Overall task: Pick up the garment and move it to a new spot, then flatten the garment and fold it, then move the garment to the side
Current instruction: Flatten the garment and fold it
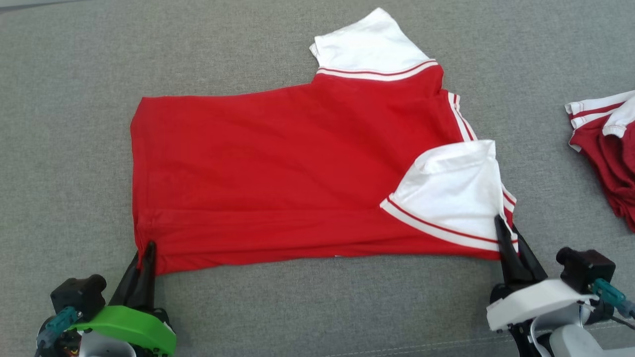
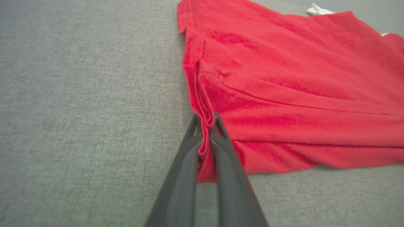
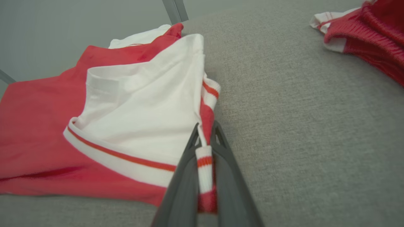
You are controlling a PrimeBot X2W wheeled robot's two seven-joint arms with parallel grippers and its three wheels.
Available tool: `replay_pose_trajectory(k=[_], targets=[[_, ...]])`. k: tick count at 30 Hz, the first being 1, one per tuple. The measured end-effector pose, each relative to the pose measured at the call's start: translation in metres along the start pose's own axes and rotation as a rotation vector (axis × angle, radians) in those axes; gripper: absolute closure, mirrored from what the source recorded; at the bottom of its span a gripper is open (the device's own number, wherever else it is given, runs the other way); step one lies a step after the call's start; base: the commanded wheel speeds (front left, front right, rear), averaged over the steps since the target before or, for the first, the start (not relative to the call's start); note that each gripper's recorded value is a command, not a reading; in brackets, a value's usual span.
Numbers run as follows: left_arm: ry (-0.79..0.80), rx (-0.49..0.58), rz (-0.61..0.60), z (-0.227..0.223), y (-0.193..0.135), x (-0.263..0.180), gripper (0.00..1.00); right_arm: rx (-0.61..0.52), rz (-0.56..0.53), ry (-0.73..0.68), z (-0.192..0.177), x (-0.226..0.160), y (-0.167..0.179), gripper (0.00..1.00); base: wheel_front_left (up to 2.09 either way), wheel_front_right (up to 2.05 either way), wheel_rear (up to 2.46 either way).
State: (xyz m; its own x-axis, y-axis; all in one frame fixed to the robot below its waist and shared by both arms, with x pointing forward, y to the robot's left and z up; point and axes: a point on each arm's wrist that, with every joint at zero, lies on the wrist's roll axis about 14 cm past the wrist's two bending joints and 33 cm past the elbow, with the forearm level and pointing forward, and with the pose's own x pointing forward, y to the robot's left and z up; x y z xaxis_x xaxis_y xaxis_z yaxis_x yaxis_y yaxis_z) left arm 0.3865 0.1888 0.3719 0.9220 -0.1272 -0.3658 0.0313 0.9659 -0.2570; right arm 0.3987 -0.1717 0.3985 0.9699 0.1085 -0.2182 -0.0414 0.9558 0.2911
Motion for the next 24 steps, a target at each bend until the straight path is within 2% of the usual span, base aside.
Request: replay_pose_trajectory(k=[8, 9, 10, 14, 24], targets=[[0.042, -0.002, 0.012, 0.004, -0.002, -0.025, 1.00, 0.031, -0.040, 0.061, -0.011, -0.033, -0.001, 1.00, 0.00, 0.00, 0.00], [0.043, -0.007, 0.011, 0.004, -0.004, -0.026, 0.95, 0.025, -0.042, 0.064, -0.012, -0.034, -0.001, 0.82, 0.00, 0.00, 0.00], [0.043, -0.008, 0.010, 0.005, -0.006, -0.026, 0.00, 0.020, -0.043, 0.062, -0.011, -0.034, -0.001, 0.00, 0.00, 0.00, 0.00], [-0.037, -0.012, 0.030, 0.021, -0.006, -0.027, 0.00, -0.011, -0.054, -0.001, 0.007, -0.031, -0.006, 0.00, 0.00, 0.00, 0.00], [-0.374, 0.082, 0.006, 0.101, -0.026, -0.025, 0.00, -0.158, -0.007, -0.295, 0.101, -0.016, 0.002, 0.00, 0.00, 0.00, 0.00]])
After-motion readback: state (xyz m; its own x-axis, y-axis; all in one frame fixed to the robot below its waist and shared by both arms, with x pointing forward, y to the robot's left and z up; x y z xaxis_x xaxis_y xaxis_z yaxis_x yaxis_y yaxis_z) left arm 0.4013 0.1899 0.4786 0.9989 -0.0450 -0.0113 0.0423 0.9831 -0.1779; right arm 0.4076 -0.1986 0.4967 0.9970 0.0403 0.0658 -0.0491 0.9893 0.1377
